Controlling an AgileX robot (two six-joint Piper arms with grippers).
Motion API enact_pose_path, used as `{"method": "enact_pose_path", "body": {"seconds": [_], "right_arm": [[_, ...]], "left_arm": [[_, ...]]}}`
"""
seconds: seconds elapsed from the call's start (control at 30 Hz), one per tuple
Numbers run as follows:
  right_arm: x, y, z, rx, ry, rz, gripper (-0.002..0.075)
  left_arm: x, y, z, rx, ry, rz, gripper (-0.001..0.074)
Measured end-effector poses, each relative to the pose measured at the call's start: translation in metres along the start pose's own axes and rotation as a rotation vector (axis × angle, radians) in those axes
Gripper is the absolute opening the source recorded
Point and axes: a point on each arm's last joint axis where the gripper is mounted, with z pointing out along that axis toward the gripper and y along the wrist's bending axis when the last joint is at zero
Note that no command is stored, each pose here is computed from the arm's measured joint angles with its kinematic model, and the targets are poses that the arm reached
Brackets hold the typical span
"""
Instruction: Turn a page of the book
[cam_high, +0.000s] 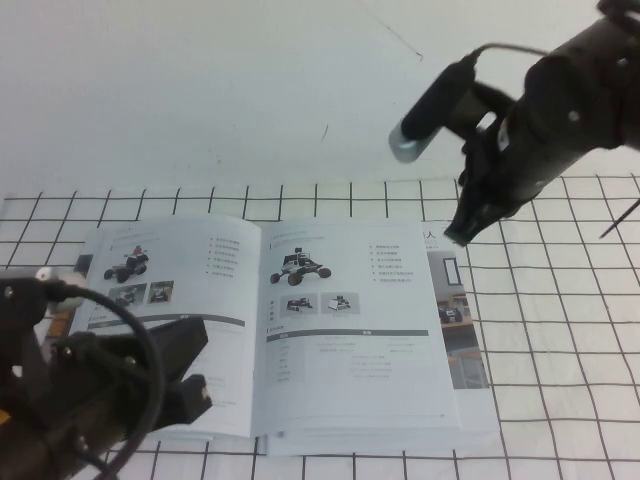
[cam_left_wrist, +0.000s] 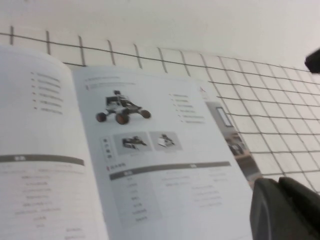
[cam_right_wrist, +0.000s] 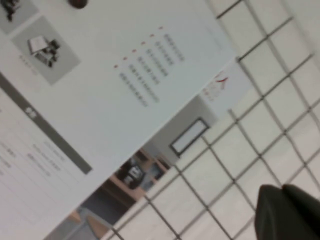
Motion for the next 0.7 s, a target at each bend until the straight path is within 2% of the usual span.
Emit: {"method": "enact_pose_path", "body": {"seconds": [0.17,0.33,0.5,0.7], "right_arm": [[0.007,-0.013,-0.062,0.085,-0.091,0.018,0.0],[0.031,-0.012,-0.11,0.121,-0.153,0.057,0.0],[0.078,0.007,-0.13,0.123,-0.188,0.111,0.0],[0.142,0.04,-0.124,0.11,-0.278,0.206,0.0]], "left_arm": [[-0.006,0.0,-0.027,0.069,0.006,-0.013,-0.0002],[-0.01,0.006,-0.058,0.059,-0.042,0.095,-0.0002],[-0.006,0.01,-0.093,-0.021,-0.108,0.262,-0.0002],[0.002,0.015,-0.119,-0.163,-0.162,0.438,-0.0002]]}}
